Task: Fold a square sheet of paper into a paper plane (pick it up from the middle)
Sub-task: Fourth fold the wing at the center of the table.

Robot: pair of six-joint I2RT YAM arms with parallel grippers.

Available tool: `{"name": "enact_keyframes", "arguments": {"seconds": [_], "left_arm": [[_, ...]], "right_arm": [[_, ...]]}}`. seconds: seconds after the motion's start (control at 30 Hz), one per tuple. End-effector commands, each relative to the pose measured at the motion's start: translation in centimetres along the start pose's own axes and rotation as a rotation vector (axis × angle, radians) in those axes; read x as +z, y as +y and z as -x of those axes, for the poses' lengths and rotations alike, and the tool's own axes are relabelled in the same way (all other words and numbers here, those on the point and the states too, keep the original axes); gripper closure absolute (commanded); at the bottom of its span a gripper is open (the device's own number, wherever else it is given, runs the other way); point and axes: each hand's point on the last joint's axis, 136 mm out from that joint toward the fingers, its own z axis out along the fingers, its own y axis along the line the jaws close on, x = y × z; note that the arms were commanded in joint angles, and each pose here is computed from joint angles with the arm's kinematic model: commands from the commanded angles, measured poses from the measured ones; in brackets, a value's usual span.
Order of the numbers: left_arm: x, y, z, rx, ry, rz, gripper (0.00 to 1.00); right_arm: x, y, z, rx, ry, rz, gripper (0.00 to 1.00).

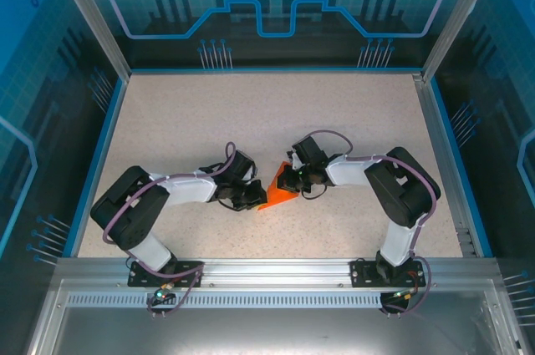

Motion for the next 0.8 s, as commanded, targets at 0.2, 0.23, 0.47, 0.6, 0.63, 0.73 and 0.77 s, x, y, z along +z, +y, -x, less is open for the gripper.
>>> {"name": "enact_keyframes", "arguments": {"seconds": [0.2,0.23,0.47,0.6,0.63,0.73,0.77], "left_arm": [[0.0,3.5,-0.5,-0.018,0.000,0.131,0.91],[0.0,3.7,-0.5,-0.020,0.000,0.140,0.91],[-0.2,3.4,-0.6,-0.014,0.008,0.135,0.91],[-1.3,0.7,-0.7,0.025,0.011,0.031,0.88],[-1.6,0.0,-0.8,0.037,0.017,0.004,0.87],[-1.6,-0.8,-1.1,0.047,0.035,-0.043,0.85],[-1.5,-0.8,-1.2,0.046,0.043,-0.044,0.85]], "right_arm": [[1.5,-8.2,-3.7,0.114,0.097,-0.285,1.00],[1.6,-8.3,-3.7,0.114,0.098,-0.286,1.00],[1.6,-8.2,-3.7,0.115,0.099,-0.288,1.00],[1.6,-8.3,-3.8,0.113,0.101,-0.291,1.00],[1.5,-8.3,-3.8,0.114,0.101,-0.291,1.00],[1.6,-8.4,-3.8,0.116,0.101,-0.293,1.00],[1.6,-8.4,-3.8,0.116,0.102,-0.293,1.00]]}}
